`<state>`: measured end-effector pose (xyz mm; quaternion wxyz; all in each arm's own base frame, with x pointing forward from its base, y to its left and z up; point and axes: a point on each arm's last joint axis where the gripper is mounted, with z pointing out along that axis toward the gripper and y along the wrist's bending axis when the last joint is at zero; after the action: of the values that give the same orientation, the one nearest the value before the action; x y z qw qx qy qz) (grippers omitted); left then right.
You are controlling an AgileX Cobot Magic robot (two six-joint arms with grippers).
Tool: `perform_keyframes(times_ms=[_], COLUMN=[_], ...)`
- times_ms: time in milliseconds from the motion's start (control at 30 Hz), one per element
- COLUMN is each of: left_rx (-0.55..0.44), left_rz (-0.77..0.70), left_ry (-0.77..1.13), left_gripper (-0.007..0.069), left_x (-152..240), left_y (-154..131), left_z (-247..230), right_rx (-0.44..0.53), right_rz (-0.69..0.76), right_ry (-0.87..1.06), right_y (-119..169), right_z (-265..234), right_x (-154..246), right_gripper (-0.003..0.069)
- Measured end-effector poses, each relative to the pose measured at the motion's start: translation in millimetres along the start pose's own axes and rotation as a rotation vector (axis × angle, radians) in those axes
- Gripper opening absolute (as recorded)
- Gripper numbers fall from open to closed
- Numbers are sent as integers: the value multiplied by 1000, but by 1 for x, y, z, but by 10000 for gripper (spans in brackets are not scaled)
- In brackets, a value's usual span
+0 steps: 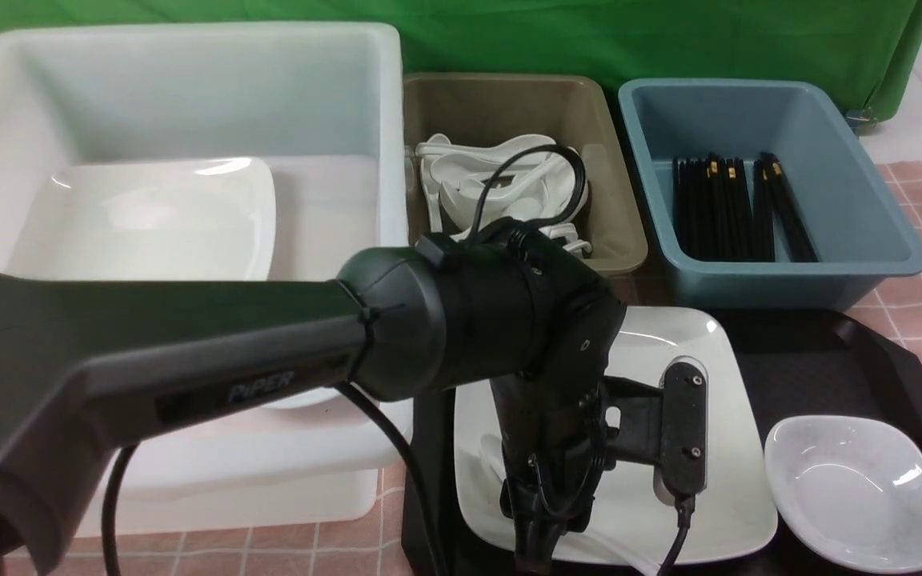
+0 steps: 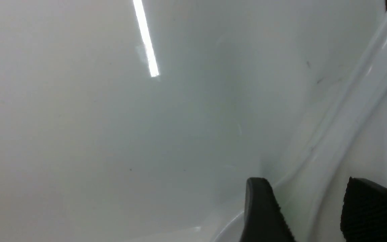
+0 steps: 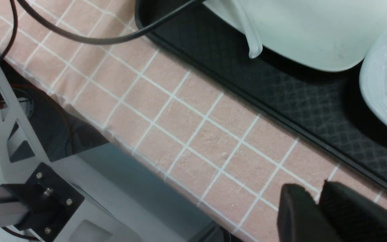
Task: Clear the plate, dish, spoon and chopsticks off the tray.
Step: Use the left arm to grab a soup spoon from the plate, then use the left arm to put the soup spoon into the small storage box in the middle
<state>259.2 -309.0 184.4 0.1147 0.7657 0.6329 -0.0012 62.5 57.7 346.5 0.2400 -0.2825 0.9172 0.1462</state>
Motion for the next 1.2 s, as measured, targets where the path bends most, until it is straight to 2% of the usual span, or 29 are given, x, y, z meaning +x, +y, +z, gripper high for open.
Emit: perform_keyframes(times_ms=[100,267,333,367,400,433,467,600,700,800,867,900,933,1033,1200], left_rx=[42,41,43,46,46,46,40,16,-50,-198,-272,-279,-336,-421,-454], left_rz=[-17,-18,-37,-51,-53,-57,-55,-96,-222,-430,-551,-568,-675,-859,-1072], left_ry=[-7,-28,-28,-27,-27,-26,-26,-26,-88,-235,-348,-362,-478,-707,-910], left_gripper=[321,309,252,197,188,114,84,43,43,43,43,43,43,43,43], left_x=[-2,-6,-6,-6,-6,-6,-6,-6,-8,5,16,18,30,57,92], left_y=[-2,0,1,1,1,1,1,5,24,73,98,101,121,152,179], left_z=[12,24,25,25,25,25,23,10,-20,-75,-99,-101,-122,-155,-166], right_rx=[0,0,0,0,0,0,0,0,0,0,0,0,0,0,-2], right_rz=[0,0,3,4,4,4,4,4,4,4,6,6,7,7,8], right_ry=[0,0,0,0,0,0,0,0,0,0,0,0,0,-5,-48], right_y=[0,0,0,0,0,0,0,0,0,0,0,0,0,0,0], right_z=[0,0,0,0,0,0,0,0,0,0,0,0,0,0,0], right_x=[0,0,0,0,0,0,0,0,0,0,0,0,0,0,-4], right_gripper=[162,165,167,167,167,167,167,167,167,168,171,171,173,176,182])
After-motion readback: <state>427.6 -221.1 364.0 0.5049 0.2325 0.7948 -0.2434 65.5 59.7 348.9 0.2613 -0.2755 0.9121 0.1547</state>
